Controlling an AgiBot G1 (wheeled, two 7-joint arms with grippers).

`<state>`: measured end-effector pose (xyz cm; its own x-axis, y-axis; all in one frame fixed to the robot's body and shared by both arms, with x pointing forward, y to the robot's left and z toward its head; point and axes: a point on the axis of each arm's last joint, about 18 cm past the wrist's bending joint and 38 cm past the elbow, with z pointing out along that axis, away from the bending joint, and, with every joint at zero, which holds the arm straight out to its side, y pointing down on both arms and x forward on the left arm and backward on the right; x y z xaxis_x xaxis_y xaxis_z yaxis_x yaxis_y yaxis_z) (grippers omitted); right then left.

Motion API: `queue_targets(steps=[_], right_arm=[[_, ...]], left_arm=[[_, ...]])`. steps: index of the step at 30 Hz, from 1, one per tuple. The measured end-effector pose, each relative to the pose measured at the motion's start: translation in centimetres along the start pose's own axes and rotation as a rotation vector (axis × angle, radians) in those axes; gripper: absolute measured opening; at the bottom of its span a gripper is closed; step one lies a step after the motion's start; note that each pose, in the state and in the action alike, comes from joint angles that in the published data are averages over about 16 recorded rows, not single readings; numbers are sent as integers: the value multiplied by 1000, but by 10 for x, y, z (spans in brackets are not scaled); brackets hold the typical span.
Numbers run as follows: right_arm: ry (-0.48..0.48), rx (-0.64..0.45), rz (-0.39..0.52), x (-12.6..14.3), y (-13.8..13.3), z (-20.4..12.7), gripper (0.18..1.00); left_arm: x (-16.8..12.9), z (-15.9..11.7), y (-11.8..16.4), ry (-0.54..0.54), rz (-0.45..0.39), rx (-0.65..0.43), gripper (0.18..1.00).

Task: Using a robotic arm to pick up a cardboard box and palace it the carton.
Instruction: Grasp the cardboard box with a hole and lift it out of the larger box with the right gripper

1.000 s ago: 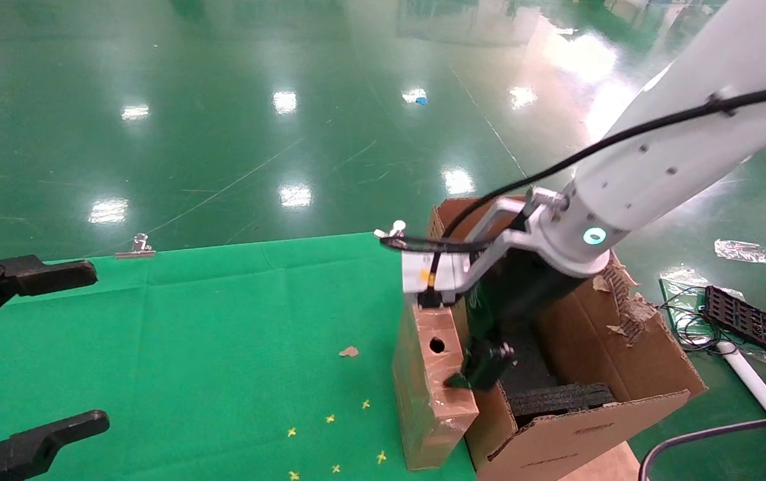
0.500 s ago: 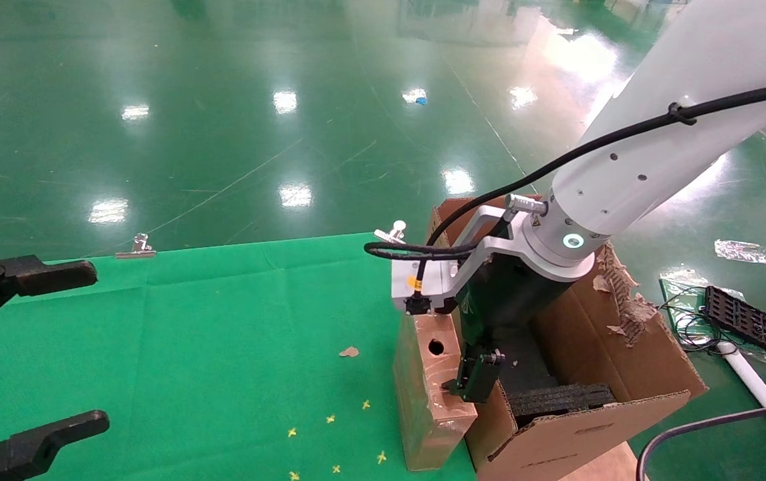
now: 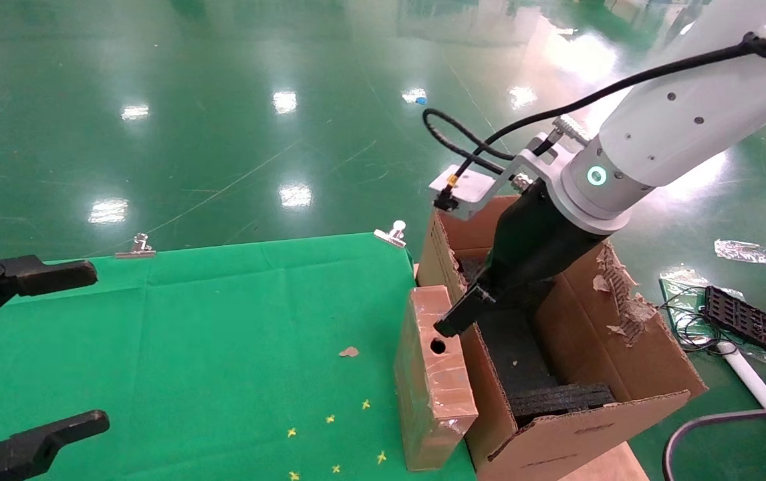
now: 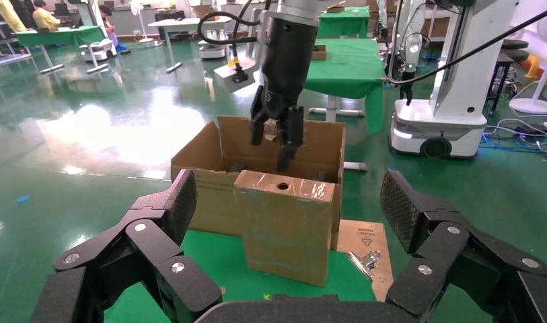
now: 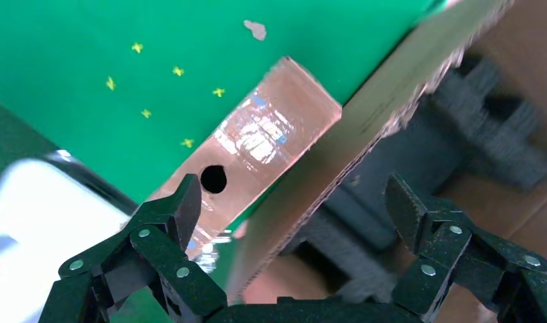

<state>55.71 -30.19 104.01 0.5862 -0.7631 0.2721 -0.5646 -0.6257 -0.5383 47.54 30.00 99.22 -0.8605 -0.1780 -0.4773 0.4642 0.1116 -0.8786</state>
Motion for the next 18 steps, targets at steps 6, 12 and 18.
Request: queue_targets(steps=[6,12,18], right_arm=[[-75,-15,177,4,4,13,1000],[-146,-34,275,7,7,29,1000],[-175,-61,309,7,8,43,1000]], left_arm=[[0,0,0,0,0,0,1001],[0,0,0,0,0,0,1001],[0,0,0,0,0,0,1001]])
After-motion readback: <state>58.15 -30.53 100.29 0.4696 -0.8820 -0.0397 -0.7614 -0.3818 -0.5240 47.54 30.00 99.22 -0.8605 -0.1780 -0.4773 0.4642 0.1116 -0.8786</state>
